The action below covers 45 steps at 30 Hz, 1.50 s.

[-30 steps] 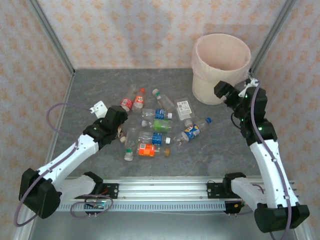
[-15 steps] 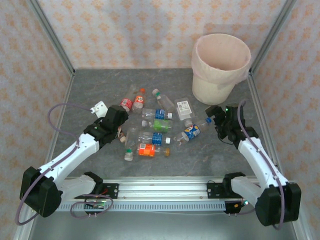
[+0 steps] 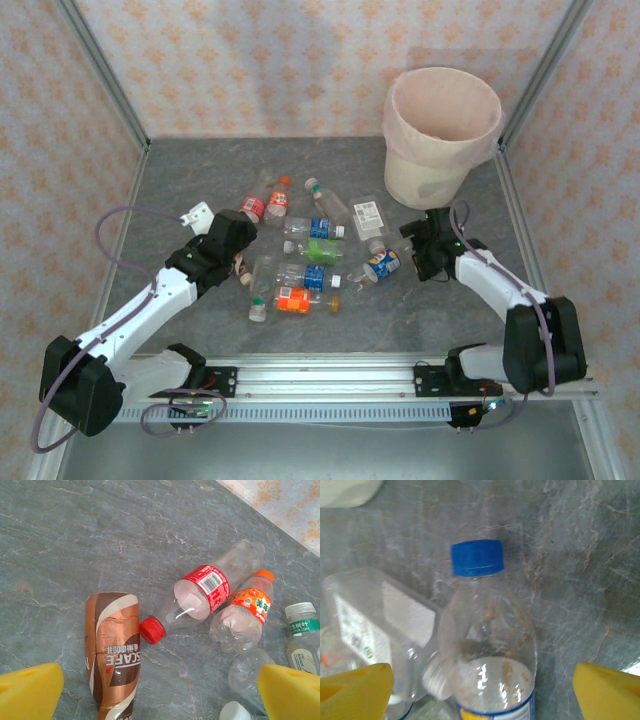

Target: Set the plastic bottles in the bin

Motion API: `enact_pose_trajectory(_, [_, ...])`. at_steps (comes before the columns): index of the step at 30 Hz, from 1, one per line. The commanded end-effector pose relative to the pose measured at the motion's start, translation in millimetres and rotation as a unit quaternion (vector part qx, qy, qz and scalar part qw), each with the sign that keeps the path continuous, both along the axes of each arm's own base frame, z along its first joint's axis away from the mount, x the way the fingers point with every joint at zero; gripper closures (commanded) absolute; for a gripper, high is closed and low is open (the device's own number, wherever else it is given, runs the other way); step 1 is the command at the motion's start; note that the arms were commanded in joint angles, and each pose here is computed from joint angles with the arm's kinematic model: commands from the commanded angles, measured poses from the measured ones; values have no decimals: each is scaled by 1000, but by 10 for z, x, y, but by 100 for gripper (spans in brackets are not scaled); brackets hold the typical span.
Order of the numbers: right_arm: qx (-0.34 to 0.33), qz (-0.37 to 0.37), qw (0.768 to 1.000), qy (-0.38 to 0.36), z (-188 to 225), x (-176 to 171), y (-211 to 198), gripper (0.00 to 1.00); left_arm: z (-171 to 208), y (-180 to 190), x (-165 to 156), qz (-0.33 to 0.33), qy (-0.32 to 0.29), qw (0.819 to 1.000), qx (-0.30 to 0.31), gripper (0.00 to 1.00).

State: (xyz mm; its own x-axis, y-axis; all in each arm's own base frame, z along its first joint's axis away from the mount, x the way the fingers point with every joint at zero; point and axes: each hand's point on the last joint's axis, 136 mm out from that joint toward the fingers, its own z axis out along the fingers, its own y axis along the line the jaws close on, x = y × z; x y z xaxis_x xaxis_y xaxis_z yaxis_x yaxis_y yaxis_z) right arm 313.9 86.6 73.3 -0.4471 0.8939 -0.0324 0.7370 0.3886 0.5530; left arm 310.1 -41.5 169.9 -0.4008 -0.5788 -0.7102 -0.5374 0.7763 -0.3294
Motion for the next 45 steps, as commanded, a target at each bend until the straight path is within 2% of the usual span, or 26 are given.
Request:
enact_pose_trajectory(1, [-13, -21, 1000, 4, -27, 105, -6, 7, -9, 68, -20, 5, 11, 1000, 13, 0])
enact_pose_trajectory(12, [-71, 26, 996, 50, -465, 159, -35, 16, -79, 118, -51, 14, 21, 1000, 13, 0])
enact_pose_trajectory(19, [-102, 38, 994, 28, -471, 143, -122, 30, -75, 113, -51, 11, 15, 1000, 6, 0])
enact_pose_trajectory(23, [-116, 37, 992, -16, -312, 190, -172, 39, -43, 123, -64, 15, -7, 1000, -8, 0])
enact_pose_trajectory(26, [-126, 49, 989, -66, -96, 244, -182, 42, -12, 147, -75, 17, -19, 1000, -14, 0])
enact_pose_trajectory(29, [-142, 75, 979, -121, 212, 304, -174, 44, 33, 57, -31, -19, -31, 999, -21, 0])
enact_pose_trajectory(37, [-183, 133, 934, -277, 1176, 376, -96, 45, 217, 14, -38, -55, -53, 997, -11, 0])
enact_pose_trajectory(41, [-175, 152, 901, -366, 1738, 451, 53, 46, 165, 22, -40, -56, -26, 998, -14, 0])
enact_pose_trajectory(45, [-180, 162, 848, -471, 2415, 495, 262, 47, 95, -21, 9, -64, 9, 998, -8, 0])
